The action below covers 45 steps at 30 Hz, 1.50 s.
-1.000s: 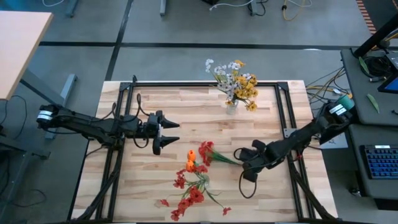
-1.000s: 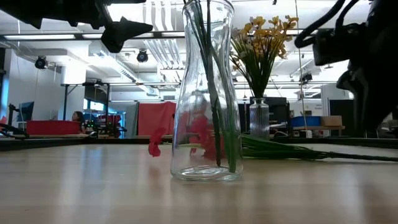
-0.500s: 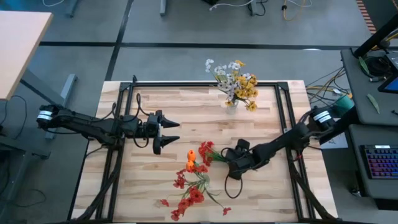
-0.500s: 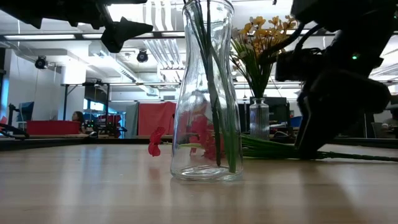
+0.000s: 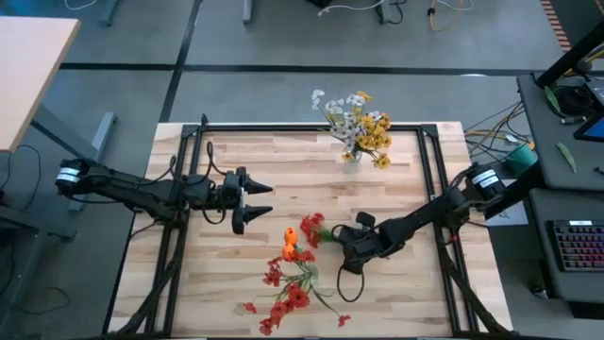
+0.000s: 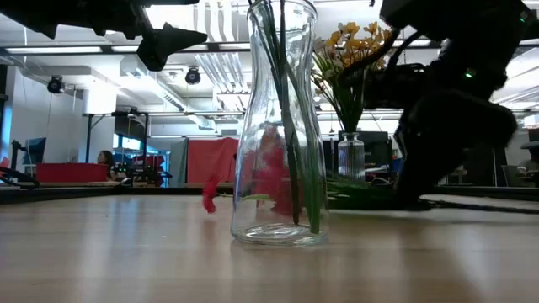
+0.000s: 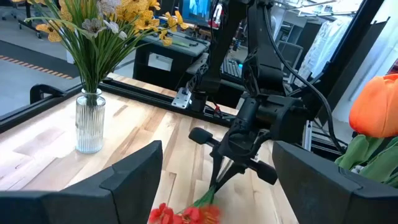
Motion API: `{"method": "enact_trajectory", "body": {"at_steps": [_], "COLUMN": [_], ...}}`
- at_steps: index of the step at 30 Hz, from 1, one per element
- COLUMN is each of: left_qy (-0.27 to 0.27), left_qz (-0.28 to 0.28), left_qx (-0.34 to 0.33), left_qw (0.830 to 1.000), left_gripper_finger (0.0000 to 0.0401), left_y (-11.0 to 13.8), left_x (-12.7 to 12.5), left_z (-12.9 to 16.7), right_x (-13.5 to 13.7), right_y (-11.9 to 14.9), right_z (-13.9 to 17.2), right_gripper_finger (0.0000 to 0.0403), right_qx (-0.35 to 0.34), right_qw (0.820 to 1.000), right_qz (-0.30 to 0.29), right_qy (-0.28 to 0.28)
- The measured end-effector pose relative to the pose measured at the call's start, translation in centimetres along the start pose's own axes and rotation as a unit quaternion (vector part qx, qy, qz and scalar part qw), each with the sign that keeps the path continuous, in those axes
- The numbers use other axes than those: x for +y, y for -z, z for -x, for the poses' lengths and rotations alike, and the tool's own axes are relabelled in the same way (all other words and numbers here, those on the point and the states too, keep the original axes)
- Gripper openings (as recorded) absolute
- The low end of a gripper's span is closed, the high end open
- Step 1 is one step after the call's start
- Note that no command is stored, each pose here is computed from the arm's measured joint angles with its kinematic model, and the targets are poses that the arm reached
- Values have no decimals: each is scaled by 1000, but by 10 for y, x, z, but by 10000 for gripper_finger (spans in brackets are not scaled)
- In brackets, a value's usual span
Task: Sort flowers into vase by color
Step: Put the red flowers into the bottom transparent vase
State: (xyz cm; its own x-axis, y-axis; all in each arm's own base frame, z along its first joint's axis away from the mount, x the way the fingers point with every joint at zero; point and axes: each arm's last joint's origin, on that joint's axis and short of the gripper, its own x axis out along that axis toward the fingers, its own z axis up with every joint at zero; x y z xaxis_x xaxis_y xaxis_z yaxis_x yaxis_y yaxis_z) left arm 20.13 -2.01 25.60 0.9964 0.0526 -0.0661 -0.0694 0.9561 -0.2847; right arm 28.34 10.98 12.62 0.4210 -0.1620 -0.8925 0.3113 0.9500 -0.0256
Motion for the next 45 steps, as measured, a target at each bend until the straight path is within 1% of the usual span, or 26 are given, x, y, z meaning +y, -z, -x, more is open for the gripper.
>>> {"method": "enact_trajectory", "body": {"at_steps": [4, 7, 9, 13, 17, 22, 27, 29, 31, 33, 36, 37, 42, 43, 45], "left_qy": [0, 0, -1, -1, -1, -1, -2, -2, -2, -2, -2, -2, -3, -6, -12], "left_qz": [0, 0, 0, 0, -1, -4, -5, -5, -5, -5, -5, -5, -5, -5, -5], "left_qx": [0, 1, 1, 2, 3, 4, 7, 8, 8, 8, 8, 8, 7, 6, 4], "left_qw": [1000, 1000, 1000, 1000, 1000, 1000, 1000, 1000, 1000, 1000, 1000, 1000, 1000, 1000, 1000], "left_gripper_finger": [287, 287, 287, 287, 287, 287, 287, 287, 287, 287, 287, 287, 287, 287, 287], "left_y": [0, 0, 0, 0, 1, 1, 1, 2, 2, 2, 2, 2, 1, 1, 1], "left_x": [0, 0, 0, 0, 0, 0, 0, 0, 0, 0, 0, 0, 0, 1, 1], "left_z": [0, 0, 0, 0, 0, 0, 0, 0, 0, 0, 0, 0, 0, 0, 0], "right_x": [-3, -4, -5, -8, -16, -17, -19, -20, -21, -22, -22, -22, -11, -6, 4], "right_y": [-5, -7, -8, -10, -11, -12, -10, -10, -9, -8, -9, -9, -16, -19, -28], "right_z": [13, 31, 45, 68, 80, 86, 85, 86, 88, 93, 100, 101, 97, 96, 94], "right_gripper_finger": [25, 24, 24, 24, 24, 23, 23, 23, 23, 23, 22, 22, 22, 22, 22], "right_qx": [-31, -83, -132, -221, -279, -348, -413, -446, -484, -529, -597, -615, -680, -684, -688], "right_qw": [999, 996, 991, 975, 959, 937, 910, 894, 873, 844, 792, 777, 711, 706, 703], "right_qz": [-11, -17, -24, -37, -47, -32, -24, -22, -20, -11, -3, -2, 17, 27, 36], "right_qy": [3, 20, 25, 9, 2, -15, -35, -44, -58, -84, -129, -138, -178, -180, -175]}}
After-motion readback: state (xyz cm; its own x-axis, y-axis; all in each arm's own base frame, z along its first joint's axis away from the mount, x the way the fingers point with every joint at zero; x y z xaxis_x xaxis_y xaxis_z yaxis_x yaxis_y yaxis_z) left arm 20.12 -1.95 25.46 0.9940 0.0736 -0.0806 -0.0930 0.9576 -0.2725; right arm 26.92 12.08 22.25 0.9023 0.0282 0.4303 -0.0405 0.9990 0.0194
